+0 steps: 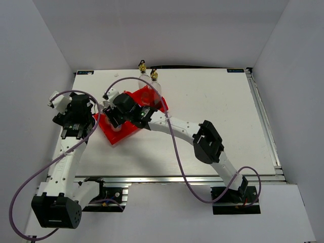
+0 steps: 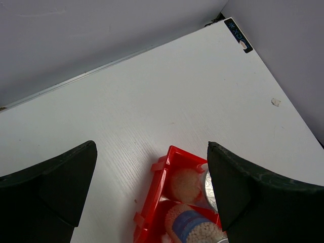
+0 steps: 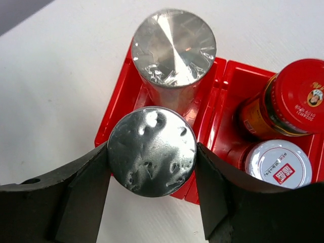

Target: Organize the condiment bottles

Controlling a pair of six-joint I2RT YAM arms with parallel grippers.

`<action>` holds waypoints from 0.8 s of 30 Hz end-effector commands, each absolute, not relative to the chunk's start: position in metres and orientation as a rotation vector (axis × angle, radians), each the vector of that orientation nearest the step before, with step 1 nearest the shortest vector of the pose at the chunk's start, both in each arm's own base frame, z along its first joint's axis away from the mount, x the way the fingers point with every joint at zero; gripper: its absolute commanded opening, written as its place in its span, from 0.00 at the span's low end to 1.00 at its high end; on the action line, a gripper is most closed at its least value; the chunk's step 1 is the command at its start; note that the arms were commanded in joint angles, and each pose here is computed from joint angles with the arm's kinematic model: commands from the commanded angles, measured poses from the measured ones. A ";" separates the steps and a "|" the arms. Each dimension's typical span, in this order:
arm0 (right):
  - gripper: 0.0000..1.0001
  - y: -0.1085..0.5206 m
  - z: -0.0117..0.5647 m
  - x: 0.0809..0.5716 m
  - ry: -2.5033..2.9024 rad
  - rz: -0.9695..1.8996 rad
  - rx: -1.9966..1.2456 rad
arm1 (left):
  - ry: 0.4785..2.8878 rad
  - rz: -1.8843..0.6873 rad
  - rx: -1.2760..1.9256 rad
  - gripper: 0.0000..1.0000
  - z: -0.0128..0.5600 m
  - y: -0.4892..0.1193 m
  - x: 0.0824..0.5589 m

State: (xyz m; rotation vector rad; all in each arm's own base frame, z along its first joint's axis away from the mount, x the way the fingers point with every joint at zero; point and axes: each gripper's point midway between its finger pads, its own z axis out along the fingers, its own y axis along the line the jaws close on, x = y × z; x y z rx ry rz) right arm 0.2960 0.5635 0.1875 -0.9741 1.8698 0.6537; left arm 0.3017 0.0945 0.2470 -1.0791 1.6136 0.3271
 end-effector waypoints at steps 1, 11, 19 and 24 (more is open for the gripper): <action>0.08 0.574 0.243 0.313 1.739 0.669 -0.870 | 1.588 0.300 -1.077 0.98 0.256 0.095 0.300; 0.69 0.578 0.216 0.323 1.764 0.601 -0.884 | 1.603 0.282 -1.055 0.98 0.257 0.092 0.304; 0.89 0.576 0.228 0.322 1.736 0.592 -0.907 | 1.620 0.270 -1.039 0.98 0.258 0.089 0.312; 0.89 0.553 0.275 0.313 1.698 0.602 -0.880 | 1.624 0.276 -1.029 0.98 0.267 0.090 0.316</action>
